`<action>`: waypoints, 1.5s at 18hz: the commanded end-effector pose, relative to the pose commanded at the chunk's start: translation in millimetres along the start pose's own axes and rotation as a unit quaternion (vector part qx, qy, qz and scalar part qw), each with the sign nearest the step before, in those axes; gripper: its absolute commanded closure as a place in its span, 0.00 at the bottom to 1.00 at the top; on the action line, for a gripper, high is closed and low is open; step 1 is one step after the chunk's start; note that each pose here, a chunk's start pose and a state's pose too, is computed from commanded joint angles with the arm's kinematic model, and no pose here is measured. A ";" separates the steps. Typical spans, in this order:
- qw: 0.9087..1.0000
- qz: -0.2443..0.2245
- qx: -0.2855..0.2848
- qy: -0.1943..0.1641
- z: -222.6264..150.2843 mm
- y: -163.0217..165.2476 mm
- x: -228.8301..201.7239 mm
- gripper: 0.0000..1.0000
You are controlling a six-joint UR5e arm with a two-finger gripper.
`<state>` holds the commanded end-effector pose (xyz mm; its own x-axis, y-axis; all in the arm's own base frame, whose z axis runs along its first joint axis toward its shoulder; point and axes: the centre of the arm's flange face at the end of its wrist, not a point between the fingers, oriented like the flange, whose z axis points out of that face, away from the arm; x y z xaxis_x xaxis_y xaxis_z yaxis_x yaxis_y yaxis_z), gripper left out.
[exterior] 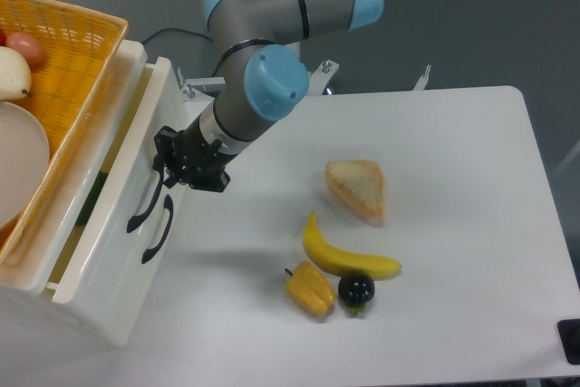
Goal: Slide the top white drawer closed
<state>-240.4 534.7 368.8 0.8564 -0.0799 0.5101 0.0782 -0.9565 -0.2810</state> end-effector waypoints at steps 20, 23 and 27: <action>1.000 -0.008 0.007 -0.006 -7.2 1.2 -12.7 0.72; 0.999 -0.027 0.020 -0.015 -25.9 11.1 -34.8 0.66; 0.998 -0.043 0.020 -0.041 -49.5 23.9 -66.5 0.60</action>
<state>-320.8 503.3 368.3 0.8844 0.0268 0.4659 0.1722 -0.9467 -0.2724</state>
